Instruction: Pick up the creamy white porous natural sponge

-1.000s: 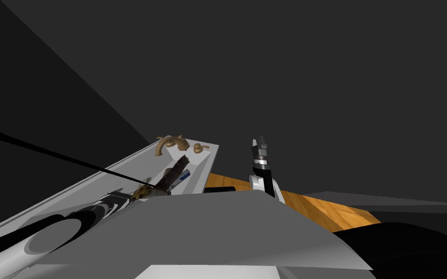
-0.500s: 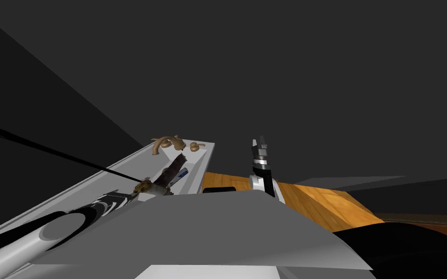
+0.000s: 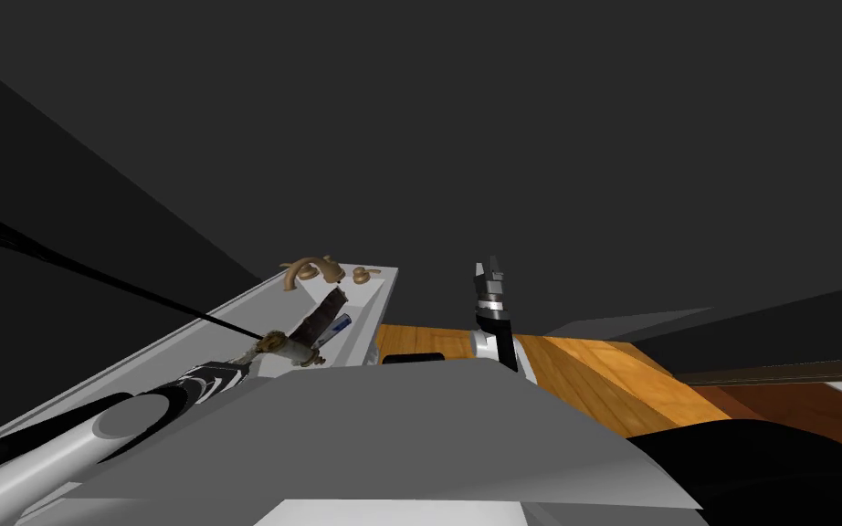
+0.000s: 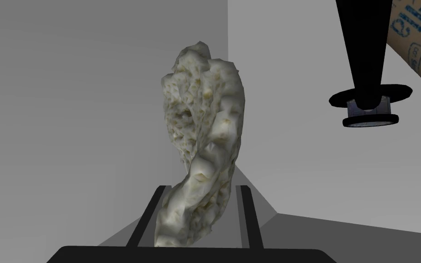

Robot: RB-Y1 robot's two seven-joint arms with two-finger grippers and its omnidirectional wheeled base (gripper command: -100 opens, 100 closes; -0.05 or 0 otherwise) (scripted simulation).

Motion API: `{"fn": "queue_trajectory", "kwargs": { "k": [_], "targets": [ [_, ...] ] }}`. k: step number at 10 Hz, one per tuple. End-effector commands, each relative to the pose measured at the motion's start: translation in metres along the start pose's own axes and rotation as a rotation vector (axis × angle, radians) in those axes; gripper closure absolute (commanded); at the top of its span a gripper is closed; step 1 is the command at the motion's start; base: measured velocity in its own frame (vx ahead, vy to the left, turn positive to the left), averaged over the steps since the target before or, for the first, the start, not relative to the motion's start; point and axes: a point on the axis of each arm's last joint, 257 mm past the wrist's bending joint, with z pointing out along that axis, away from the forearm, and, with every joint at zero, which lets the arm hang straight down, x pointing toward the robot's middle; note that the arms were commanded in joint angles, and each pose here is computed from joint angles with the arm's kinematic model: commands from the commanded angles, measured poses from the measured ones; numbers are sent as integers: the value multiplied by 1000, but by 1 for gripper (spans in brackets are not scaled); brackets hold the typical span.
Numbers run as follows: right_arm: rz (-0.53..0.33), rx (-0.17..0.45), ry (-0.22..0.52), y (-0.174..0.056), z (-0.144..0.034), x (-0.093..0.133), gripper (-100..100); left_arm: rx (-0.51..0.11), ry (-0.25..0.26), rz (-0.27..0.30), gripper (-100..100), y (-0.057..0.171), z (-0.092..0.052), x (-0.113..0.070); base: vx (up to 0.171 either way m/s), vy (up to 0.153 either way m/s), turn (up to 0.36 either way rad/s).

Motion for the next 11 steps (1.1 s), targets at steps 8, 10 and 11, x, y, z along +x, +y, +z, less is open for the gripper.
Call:
{"fn": "queue_trajectory", "kwargs": {
  "k": [8, 10, 11],
  "targets": [
    [0, 0, 0, 0, 0, 0, 0, -8, 32, 59, 100, 14, -23, 7, 51, 9, 103],
    [0, 0, 0, 0, 0, 0, 0, -10, 51, 82, 100, 18, -31, 16, 60, -8, 99],
    [0, 0, 0, 0, 0, 0, 0, -21, 57, 95, 100, 26, -36, 16, 82, -15, 203]
  ]
}}
